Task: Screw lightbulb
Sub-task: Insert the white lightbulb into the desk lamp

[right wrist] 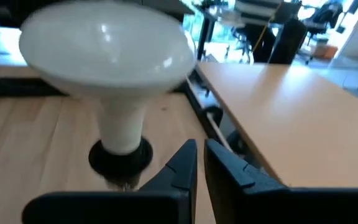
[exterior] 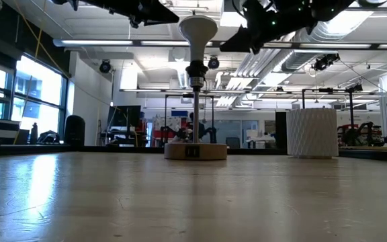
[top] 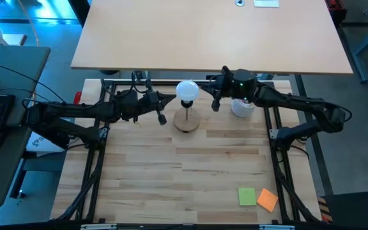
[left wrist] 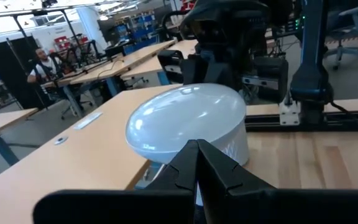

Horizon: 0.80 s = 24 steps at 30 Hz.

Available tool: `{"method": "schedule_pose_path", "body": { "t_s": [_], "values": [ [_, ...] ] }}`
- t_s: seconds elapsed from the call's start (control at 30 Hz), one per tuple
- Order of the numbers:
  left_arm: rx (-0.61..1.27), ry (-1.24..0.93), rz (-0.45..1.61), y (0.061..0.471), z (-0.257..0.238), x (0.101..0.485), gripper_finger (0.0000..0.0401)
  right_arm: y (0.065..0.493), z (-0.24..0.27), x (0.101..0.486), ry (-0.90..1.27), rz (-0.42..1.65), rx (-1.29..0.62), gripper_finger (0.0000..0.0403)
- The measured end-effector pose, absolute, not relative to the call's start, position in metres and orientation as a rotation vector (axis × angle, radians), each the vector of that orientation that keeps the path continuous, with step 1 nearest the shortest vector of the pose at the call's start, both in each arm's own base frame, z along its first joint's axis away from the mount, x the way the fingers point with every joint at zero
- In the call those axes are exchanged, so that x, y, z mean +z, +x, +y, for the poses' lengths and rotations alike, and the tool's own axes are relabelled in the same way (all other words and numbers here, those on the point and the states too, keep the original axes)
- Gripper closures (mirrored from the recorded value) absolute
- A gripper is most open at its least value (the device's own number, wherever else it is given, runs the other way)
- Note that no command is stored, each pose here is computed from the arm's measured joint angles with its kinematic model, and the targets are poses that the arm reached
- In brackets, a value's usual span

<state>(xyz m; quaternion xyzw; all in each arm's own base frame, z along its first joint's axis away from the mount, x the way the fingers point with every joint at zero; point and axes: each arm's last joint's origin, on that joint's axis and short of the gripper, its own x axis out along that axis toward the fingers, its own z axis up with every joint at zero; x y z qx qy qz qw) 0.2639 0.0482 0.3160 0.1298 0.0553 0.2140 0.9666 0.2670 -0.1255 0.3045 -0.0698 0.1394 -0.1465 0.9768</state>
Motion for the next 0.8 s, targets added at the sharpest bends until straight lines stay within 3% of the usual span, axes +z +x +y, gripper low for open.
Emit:
{"method": "schedule_pose_path", "body": {
  "t_s": [0.37,0.6,0.8],
  "values": [
    [0.491,0.261,0.125,0.276,0.065,0.304,0.0401,0.277,-0.098,0.308,-0.144,0.239,-0.115,0.0378],
    [0.687,0.270,0.222,0.269,0.075,0.300,0.0401,0.275,-0.066,0.316,-0.231,0.215,0.065,0.0378],
    [0.698,0.277,0.245,0.266,0.072,0.300,0.0401,0.266,-0.067,0.322,-0.265,0.243,-0.026,0.0378]
  ]
}}
